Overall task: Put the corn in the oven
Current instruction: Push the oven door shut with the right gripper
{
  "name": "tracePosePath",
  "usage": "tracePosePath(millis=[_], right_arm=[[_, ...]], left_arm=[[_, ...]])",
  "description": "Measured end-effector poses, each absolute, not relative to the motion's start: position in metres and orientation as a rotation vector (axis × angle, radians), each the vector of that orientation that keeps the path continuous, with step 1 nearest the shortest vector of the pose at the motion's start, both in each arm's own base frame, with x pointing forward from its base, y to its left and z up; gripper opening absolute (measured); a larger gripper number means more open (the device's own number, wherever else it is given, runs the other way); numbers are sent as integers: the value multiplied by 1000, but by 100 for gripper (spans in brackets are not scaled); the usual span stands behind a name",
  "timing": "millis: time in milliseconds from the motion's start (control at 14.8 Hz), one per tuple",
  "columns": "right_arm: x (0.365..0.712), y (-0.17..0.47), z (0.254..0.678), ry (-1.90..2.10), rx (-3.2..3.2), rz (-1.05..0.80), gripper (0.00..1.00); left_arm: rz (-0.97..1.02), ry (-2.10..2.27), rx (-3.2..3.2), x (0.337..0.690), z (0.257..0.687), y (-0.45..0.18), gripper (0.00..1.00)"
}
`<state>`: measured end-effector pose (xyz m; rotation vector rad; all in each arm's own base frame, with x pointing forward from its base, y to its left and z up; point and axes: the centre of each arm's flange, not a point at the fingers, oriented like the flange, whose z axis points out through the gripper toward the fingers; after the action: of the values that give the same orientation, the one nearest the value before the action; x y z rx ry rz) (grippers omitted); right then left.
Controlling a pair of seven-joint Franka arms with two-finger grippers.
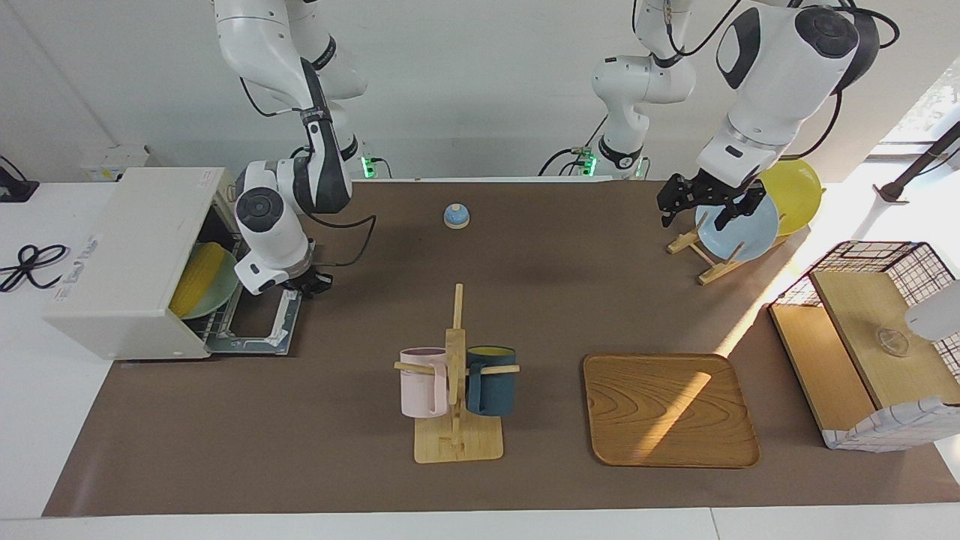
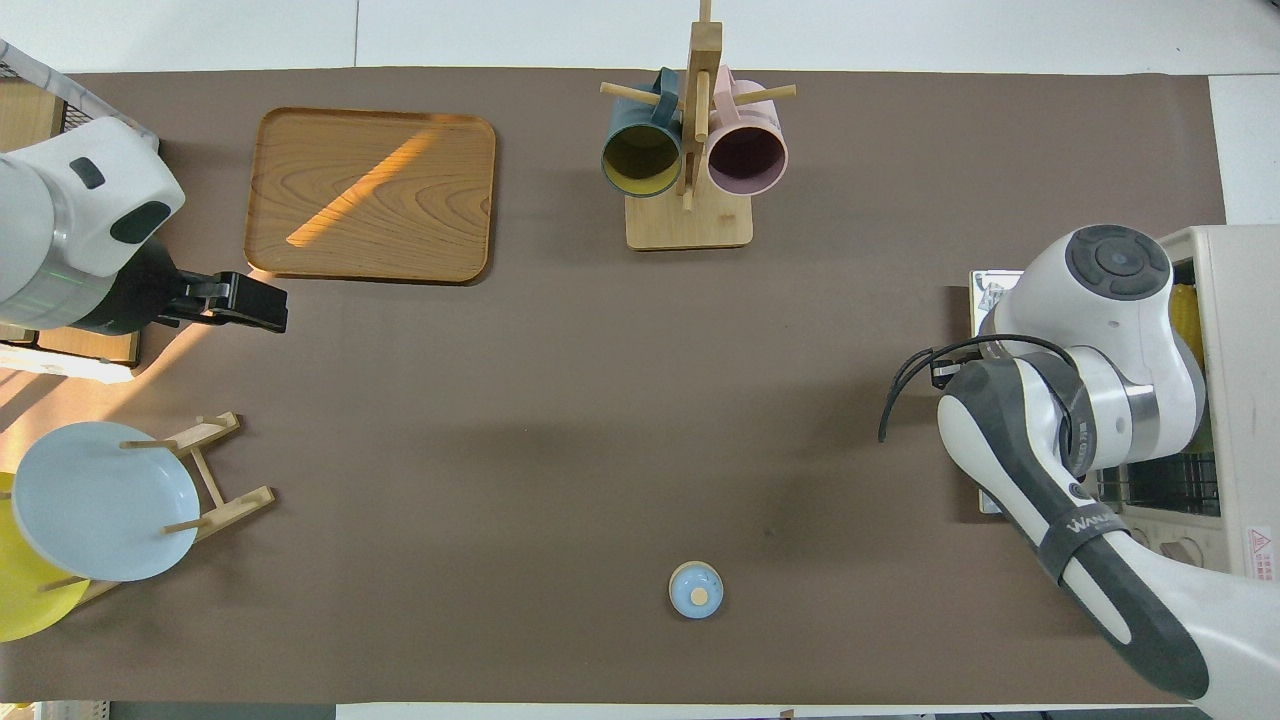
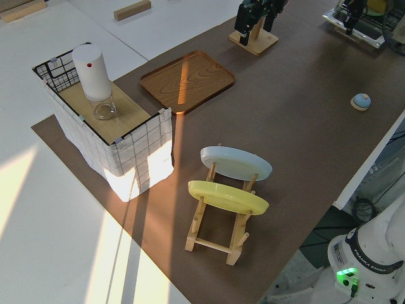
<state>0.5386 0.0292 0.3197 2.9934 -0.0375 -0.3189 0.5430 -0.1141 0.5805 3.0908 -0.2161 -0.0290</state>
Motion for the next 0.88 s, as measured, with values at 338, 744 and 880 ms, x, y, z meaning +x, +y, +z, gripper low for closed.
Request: tracePosePath(millis=[338,744,880], right_arm=[[544,28,339,26,2984,-376,1],[542,-34,435,192,2971,-402,1],[536,-70,459,222,2945,-368,1]], left_arm=[[-29,-216,3091,543,581,-114,100],[-29,-216,3091,543,581,-114,100],[-29,-216,3091,543,581,-114,100]])
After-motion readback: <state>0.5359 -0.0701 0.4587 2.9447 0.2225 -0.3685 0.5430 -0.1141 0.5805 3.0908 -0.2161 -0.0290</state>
